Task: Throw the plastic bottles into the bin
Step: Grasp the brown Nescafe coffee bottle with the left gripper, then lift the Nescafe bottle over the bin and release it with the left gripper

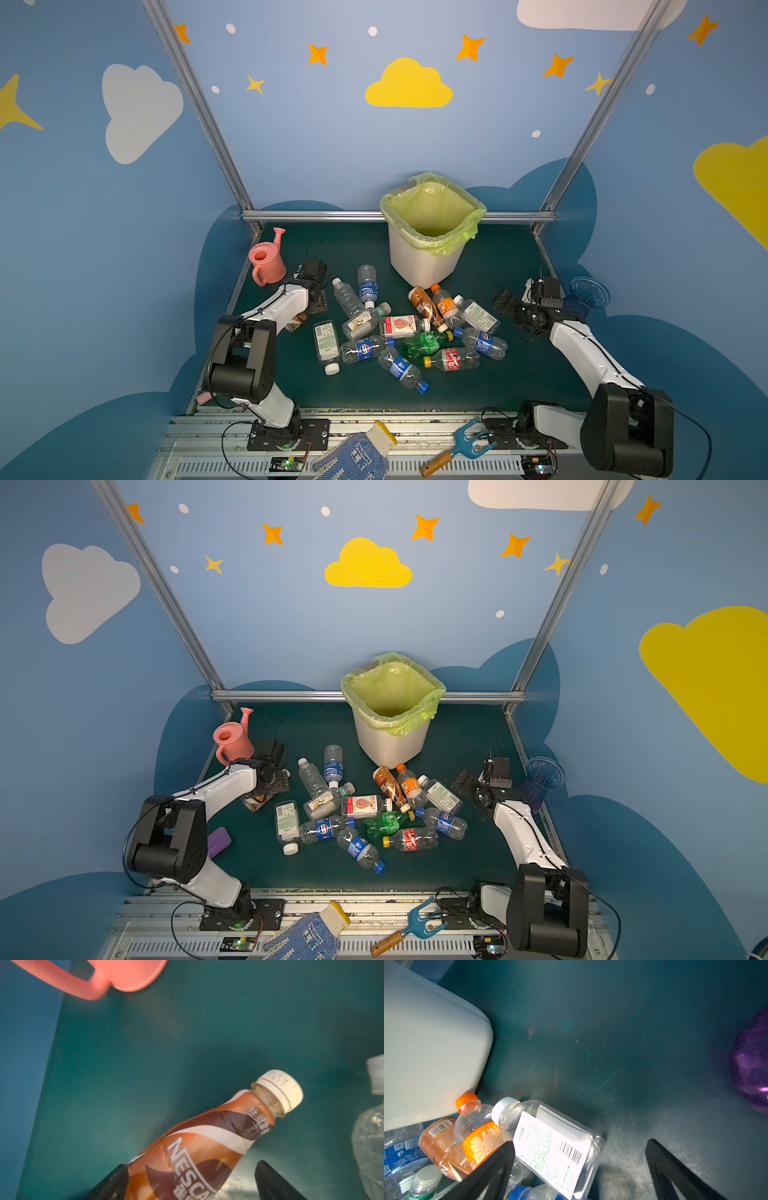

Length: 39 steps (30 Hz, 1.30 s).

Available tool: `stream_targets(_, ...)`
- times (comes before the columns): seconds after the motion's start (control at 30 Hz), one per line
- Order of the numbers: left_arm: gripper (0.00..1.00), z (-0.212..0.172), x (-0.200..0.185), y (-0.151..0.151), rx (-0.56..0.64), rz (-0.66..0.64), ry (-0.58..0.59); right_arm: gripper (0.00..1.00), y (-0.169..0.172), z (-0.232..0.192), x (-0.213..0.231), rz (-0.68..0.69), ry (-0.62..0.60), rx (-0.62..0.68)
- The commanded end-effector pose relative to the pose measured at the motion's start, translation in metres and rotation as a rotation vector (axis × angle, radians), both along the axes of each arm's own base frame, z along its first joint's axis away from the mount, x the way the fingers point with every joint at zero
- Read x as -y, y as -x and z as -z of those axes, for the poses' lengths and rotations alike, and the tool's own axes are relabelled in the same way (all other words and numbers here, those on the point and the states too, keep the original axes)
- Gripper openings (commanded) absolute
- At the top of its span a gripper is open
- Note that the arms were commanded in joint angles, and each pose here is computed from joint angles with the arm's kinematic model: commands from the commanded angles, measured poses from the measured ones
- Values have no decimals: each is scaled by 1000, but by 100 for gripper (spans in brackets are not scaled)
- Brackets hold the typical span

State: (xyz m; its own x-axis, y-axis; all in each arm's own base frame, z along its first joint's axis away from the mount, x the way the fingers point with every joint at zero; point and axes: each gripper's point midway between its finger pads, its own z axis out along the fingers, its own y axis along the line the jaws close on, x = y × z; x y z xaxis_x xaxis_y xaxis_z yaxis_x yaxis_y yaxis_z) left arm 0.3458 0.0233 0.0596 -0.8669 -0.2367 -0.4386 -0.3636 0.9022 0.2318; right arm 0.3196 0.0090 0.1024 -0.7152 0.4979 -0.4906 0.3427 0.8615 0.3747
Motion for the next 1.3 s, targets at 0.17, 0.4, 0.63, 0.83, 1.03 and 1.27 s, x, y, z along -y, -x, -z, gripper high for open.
stream_targets(0.17, 89, 11, 0, 4, -89, 6, 3, 98, -2, 0, 1, 11, -13, 4)
stream_targets(0.4, 82, 20, 2, -3, -90, -4, 30, 98, -3, -1, 3, 16, -13, 8)
stream_targets(0.63, 63, 27, 0, -19, -65, -27, 100, 98, 0, 2, 3, 13, -5, 1)
stream_targets(0.83, 45, 22, 5, -30, -33, -10, 123, 98, 2, 2, 7, 29, 0, 7)
stream_targets(1.03, 39, -13, 20, -52, 115, 7, 270, 98, 2, -4, 12, 43, 6, 21)
stream_targets(1.27, 42, -227, 44, -93, 785, 121, 458, 98, -1, -21, 19, 59, 30, 73)
